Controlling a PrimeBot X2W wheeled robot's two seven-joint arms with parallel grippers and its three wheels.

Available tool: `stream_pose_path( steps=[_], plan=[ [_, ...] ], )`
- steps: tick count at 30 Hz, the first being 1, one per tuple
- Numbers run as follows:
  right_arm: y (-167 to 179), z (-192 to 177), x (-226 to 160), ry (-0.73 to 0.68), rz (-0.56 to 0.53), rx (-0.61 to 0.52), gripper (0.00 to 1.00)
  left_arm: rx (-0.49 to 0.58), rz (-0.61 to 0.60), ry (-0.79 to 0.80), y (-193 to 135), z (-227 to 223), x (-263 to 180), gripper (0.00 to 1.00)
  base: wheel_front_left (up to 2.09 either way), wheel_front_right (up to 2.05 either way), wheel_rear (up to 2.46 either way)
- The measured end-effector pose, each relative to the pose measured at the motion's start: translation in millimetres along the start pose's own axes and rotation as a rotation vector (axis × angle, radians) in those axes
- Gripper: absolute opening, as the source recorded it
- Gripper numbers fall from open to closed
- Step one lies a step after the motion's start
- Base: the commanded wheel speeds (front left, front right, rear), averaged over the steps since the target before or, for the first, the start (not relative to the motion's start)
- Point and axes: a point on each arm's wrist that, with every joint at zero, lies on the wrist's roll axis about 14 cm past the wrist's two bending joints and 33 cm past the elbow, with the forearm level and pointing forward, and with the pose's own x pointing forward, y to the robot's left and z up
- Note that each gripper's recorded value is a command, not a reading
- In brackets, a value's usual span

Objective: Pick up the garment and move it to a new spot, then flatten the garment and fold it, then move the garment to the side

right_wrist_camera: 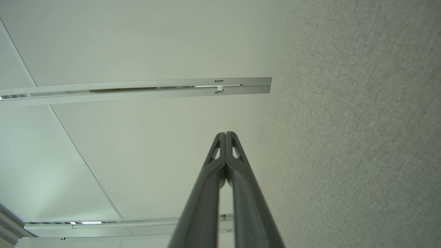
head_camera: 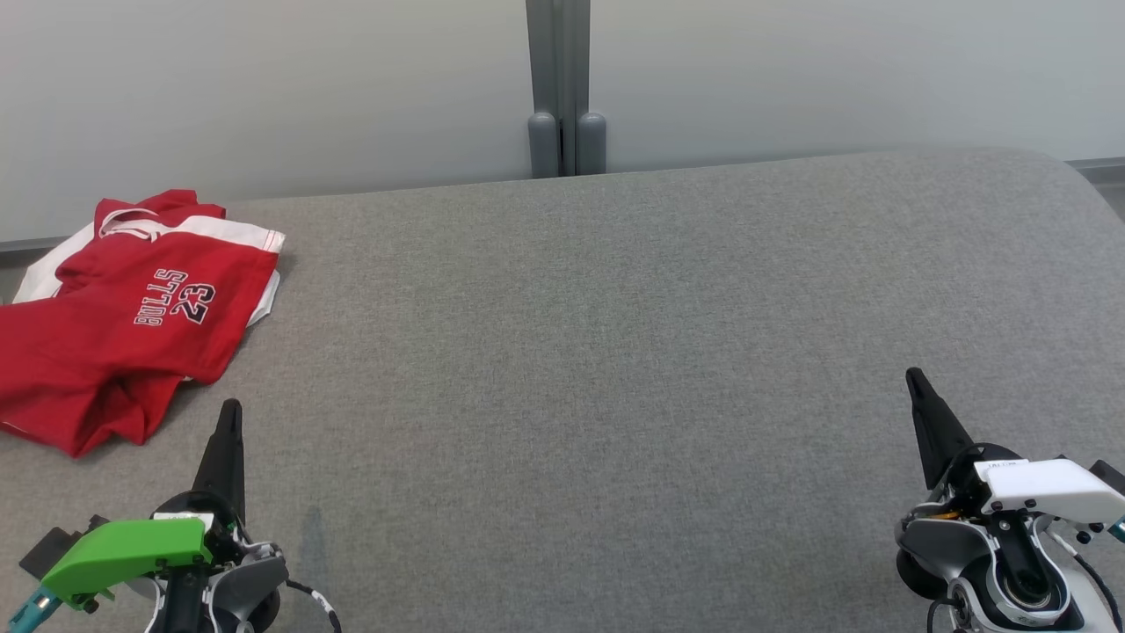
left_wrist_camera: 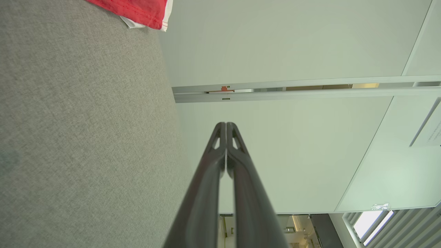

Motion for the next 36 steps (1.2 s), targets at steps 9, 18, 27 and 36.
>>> stream_pose_path(
  steps=[9,18,27,36],
  plan=[
    [0.0,0.0,0.0,0.0,0.0,0.0,0.0,0.0,0.0,0.0,0.0,0.0,0.0,0.0,0.0,0.0,0.0],
    [0.0,0.1,0.0,-0.001,0.0,0.0,0.0,0.0,0.0,0.0,0.0,0.0,0.0,0.0,0.0,0.0,0.0],
    [0.0,0.0,0.0,0.0,0.0,0.001,0.0,0.0,0.0,0.0,0.0,0.0,0.0,0.0,0.0,0.0,0.0],
    [0.0,-0.3,0.0,0.001,0.0,0.001,0.0,0.0,0.0,0.0,0.0,0.0,0.0,0.0,0.0,0.0,0.0]
  ],
)
